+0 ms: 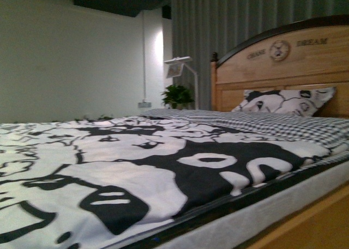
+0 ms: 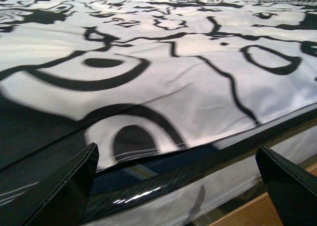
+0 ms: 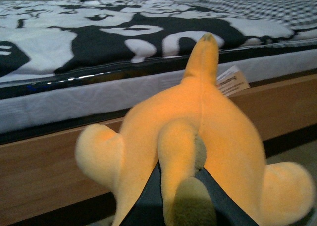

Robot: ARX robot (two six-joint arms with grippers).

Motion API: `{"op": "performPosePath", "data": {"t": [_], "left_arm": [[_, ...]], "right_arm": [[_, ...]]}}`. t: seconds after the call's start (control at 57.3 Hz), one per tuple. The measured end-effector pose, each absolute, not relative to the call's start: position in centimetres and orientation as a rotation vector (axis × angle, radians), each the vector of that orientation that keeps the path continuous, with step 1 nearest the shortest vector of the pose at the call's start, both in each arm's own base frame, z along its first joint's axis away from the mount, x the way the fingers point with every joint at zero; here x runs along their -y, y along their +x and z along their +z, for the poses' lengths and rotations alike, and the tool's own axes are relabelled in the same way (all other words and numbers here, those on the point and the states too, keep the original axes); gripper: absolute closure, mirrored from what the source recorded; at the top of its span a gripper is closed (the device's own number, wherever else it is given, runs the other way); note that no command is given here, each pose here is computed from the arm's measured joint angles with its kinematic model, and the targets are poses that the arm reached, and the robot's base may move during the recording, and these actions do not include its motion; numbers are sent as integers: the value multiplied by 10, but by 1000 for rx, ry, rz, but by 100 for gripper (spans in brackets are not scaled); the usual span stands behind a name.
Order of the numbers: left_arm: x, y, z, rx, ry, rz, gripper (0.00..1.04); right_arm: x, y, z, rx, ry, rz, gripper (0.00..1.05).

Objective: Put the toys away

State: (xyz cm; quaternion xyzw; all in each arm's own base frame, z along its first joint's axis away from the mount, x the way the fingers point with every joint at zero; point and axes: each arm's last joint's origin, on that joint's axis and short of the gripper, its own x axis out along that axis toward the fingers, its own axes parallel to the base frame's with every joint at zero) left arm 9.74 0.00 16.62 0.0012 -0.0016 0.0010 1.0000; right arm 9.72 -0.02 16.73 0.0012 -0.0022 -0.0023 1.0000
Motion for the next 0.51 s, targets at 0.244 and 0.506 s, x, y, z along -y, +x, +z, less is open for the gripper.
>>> {"op": "performPosePath", "data": {"t": [0.244,0.506], "left_arm": [[0,97,166,3,2,2,6],[0,97,166,3,2,3,6]], "right_arm": [[0,97,167,4,2,2,98],[0,97,167,4,2,-1,98]]}}
